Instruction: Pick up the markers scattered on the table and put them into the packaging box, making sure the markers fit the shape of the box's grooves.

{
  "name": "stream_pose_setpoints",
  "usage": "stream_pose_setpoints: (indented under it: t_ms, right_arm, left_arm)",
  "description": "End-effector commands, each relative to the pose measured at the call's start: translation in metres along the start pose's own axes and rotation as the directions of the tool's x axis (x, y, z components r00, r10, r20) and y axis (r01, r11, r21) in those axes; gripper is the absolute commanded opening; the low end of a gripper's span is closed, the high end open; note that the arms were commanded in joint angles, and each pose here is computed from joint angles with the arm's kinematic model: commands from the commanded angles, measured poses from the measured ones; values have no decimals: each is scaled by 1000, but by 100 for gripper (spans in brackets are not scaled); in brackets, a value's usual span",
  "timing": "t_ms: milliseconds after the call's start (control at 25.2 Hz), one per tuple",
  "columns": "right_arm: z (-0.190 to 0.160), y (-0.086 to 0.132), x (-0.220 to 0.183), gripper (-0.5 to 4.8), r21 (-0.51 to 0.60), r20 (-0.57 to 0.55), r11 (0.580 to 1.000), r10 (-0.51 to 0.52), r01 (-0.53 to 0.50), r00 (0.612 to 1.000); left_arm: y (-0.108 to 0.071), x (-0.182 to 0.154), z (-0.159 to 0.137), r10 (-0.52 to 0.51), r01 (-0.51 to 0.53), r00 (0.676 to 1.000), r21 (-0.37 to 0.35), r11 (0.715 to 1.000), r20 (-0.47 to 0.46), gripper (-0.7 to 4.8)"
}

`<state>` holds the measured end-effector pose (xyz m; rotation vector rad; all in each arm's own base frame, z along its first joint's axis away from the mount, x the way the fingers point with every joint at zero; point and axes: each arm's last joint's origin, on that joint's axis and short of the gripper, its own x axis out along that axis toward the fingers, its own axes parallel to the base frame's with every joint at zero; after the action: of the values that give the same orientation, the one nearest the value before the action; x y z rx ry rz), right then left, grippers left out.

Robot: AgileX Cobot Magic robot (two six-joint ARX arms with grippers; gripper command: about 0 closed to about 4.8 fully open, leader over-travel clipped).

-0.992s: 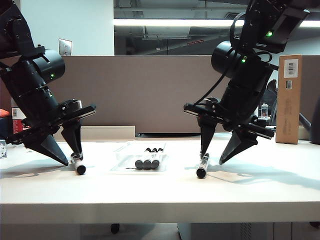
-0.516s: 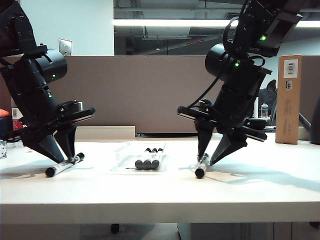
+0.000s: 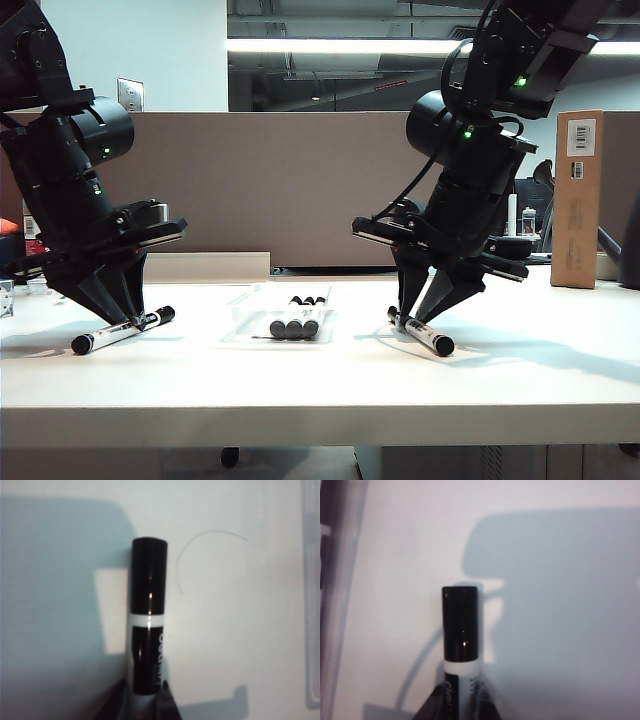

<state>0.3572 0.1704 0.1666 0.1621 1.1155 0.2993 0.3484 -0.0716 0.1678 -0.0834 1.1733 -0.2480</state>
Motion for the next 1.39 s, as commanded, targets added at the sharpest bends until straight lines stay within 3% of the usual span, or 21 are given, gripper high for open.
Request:
stream_pose_setpoints:
  t_ms: [40,119,238,357,436,516,595,714,992,1190,1389]
  right_arm:
    - [-18,-10,14,89,-8,-138,997,-75,75,988]
    - [-19,-10,14,146,-29,-144,997,-78,74,987]
    - [-20,-10,14,149,-49,-154,996,-81,74,985]
    - [-22,-11,15,145,-110,-170,991,-95,76,981]
    - [-23,-13,16,92,-127,-177,985,-137,116,975]
    - [-23,-14,16,84,-132,-174,983,-149,127,973]
    - [-23,-14,17,-2,-133,-172,982,-154,132,973]
    - [-22,-14,16,-9,-127,-171,984,-148,127,974]
    - [-13,-19,14,-9,38,-166,999,33,-27,986]
    - [-2,-18,9,-9,123,-132,980,175,-159,976]
    - [17,-12,-1,-9,140,-72,956,268,-256,961]
  left_arm:
    - [6,11,-19,78,-76,985,22,997,-151,95]
    - [6,11,-20,84,-76,984,56,995,-157,89]
    - [7,11,-20,117,-105,979,77,991,-165,51]
    - [8,11,-22,119,-103,976,91,990,-183,49]
    - [7,11,-24,121,-100,972,114,988,-202,11]
    - [8,12,-25,120,-98,970,112,989,-213,11]
    - [8,13,-26,119,-96,968,111,989,-221,-6]
    - [6,14,-25,78,-60,974,89,994,-212,-5]
    - [-5,3,-3,-164,169,976,17,986,-146,-5]
    - [-14,-16,24,-272,273,960,1,962,-68,-5]
    - [-21,-35,47,-330,330,944,10,944,9,-5]
